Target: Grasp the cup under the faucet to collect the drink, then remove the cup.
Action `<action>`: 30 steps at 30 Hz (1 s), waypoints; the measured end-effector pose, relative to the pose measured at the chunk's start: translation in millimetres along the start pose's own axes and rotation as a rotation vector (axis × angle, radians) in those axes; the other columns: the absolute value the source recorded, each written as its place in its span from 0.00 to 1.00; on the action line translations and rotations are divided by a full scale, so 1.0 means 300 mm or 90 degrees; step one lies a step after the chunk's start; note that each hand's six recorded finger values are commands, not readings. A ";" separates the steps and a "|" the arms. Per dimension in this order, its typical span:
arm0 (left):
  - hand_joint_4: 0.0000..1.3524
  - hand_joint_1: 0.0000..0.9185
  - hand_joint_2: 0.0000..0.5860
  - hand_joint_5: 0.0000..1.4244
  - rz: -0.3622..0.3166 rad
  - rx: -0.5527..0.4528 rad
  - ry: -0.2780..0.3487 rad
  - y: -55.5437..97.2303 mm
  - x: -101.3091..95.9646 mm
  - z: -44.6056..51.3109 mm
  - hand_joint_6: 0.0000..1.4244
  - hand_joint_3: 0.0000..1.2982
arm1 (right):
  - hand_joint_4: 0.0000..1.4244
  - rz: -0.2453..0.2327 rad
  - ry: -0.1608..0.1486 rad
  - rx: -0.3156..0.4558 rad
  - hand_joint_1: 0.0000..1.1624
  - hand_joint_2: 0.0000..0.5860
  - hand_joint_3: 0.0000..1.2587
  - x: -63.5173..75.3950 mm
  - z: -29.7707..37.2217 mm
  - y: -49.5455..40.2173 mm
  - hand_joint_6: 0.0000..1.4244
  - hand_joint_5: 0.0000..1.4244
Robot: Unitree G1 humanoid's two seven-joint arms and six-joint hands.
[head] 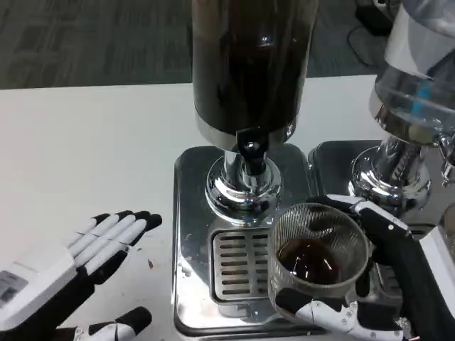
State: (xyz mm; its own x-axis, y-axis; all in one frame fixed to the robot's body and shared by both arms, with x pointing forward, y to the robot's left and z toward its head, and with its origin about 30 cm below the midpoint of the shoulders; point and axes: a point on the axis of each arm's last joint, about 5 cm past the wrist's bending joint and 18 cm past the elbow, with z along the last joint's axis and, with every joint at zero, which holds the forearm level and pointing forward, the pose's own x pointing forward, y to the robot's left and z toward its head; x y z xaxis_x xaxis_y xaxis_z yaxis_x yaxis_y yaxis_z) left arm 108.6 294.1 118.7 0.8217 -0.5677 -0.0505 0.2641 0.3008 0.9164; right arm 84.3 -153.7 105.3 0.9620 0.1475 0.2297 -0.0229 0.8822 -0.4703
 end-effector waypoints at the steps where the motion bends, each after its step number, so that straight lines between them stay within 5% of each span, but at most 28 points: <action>1: 0.00 0.00 0.47 0.00 0.000 0.000 0.000 0.000 0.000 0.000 0.00 0.00 | 0.40 0.000 0.000 0.000 0.80 0.26 0.37 0.000 0.000 0.000 0.85 0.58; 8: 0.00 0.00 0.49 0.00 0.002 -0.002 0.002 -0.001 0.001 0.001 0.00 0.00 | 0.40 -0.007 -0.013 0.003 0.80 0.26 0.37 0.000 0.016 -0.012 0.86 0.59; 30: 0.00 0.00 0.50 0.00 0.001 -0.021 0.010 -0.005 -0.002 0.024 0.00 0.00 | 0.41 -0.003 -0.001 0.019 0.79 0.27 0.38 -0.009 0.012 -0.023 0.86 0.59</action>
State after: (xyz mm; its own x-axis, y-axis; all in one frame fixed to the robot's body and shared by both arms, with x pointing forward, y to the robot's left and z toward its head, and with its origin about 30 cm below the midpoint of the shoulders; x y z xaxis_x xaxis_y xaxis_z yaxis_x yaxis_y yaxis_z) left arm 104.1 288.5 120.2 0.8303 -0.5545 -0.0555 0.2785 0.3268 0.9031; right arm 80.8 -158.5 111.1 0.9615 0.1448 0.2336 -0.0271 0.8959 -0.4435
